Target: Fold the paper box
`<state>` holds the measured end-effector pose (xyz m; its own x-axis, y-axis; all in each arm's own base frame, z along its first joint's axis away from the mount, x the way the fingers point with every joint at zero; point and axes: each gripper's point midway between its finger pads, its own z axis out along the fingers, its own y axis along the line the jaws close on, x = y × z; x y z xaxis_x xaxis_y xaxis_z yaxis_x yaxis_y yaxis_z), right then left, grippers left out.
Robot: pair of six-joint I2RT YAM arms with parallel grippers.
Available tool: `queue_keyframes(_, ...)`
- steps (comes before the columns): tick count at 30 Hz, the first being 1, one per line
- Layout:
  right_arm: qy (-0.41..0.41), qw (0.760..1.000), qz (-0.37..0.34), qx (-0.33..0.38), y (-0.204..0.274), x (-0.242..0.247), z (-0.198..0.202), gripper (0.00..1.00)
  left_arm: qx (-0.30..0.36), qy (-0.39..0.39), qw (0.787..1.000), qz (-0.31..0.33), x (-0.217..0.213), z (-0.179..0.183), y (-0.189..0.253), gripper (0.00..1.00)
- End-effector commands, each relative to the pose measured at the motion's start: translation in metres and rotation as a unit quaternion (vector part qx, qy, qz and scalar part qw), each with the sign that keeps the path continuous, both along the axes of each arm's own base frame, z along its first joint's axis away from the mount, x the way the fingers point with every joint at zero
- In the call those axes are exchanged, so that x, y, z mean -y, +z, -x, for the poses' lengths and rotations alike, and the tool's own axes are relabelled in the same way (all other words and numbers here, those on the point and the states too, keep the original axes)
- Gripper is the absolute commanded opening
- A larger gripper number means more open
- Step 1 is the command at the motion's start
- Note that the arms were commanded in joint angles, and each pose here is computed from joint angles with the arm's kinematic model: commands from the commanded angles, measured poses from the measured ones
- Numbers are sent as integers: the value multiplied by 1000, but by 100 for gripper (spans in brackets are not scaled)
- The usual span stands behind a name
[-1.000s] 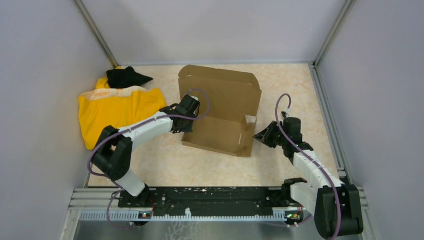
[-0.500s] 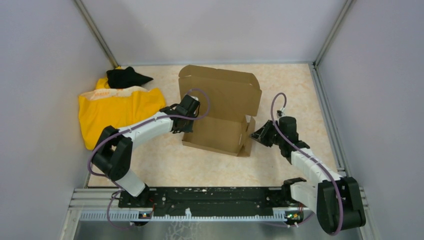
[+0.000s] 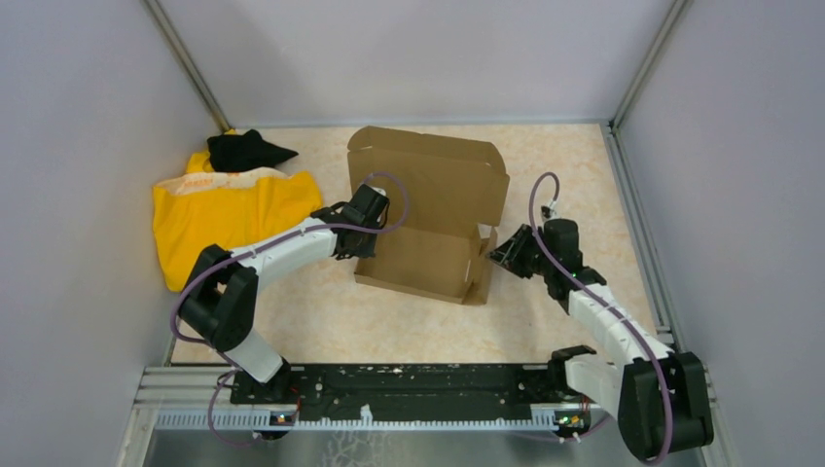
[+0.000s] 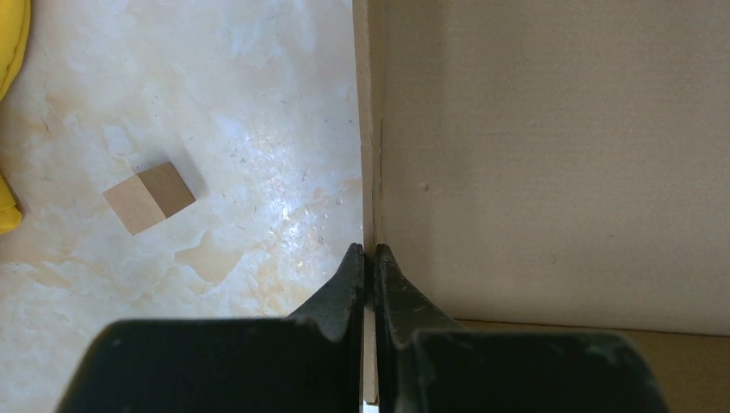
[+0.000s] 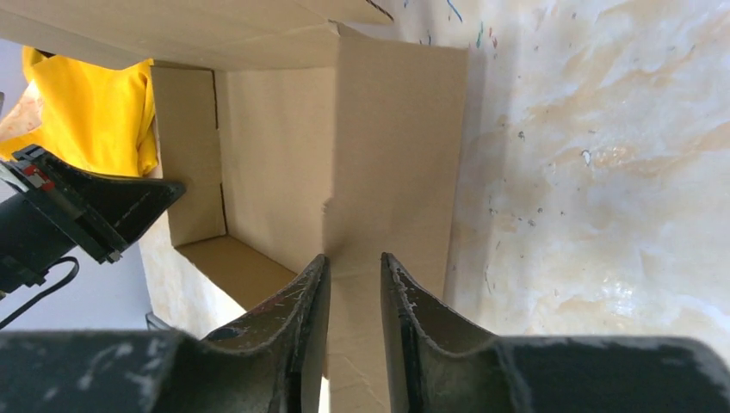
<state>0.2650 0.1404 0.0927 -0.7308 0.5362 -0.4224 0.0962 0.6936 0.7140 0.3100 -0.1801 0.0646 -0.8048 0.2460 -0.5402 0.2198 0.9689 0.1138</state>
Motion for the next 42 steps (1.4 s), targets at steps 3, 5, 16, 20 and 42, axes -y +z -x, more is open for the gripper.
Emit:
queue_keyframes(3, -12, 997, 55, 59, 42, 17, -10, 30, -7, 2, 1000, -1, 1, 4, -8, 2)
queue_keyframes(5, -23, 995, 67, 64, 47, 27, -9, 30, -6, 2, 1000, -3, 0, 4, -7, 2)
queue_keyframes(16, -96, 986, 136, 24, 22, 81, 0, 33, -1, 2, 1000, -5, -1, 3, -3, 2)
queue_keyframes(20, -110, 983, 145, 10, 7, 86, 4, 34, -1, 1, 1000, -8, -2, 2, -3, 2)
queue_keyframes(42, -76, 990, 115, -34, -59, 70, 0, 26, -4, 1, 1000, -11, -1, 1, -7, 2)
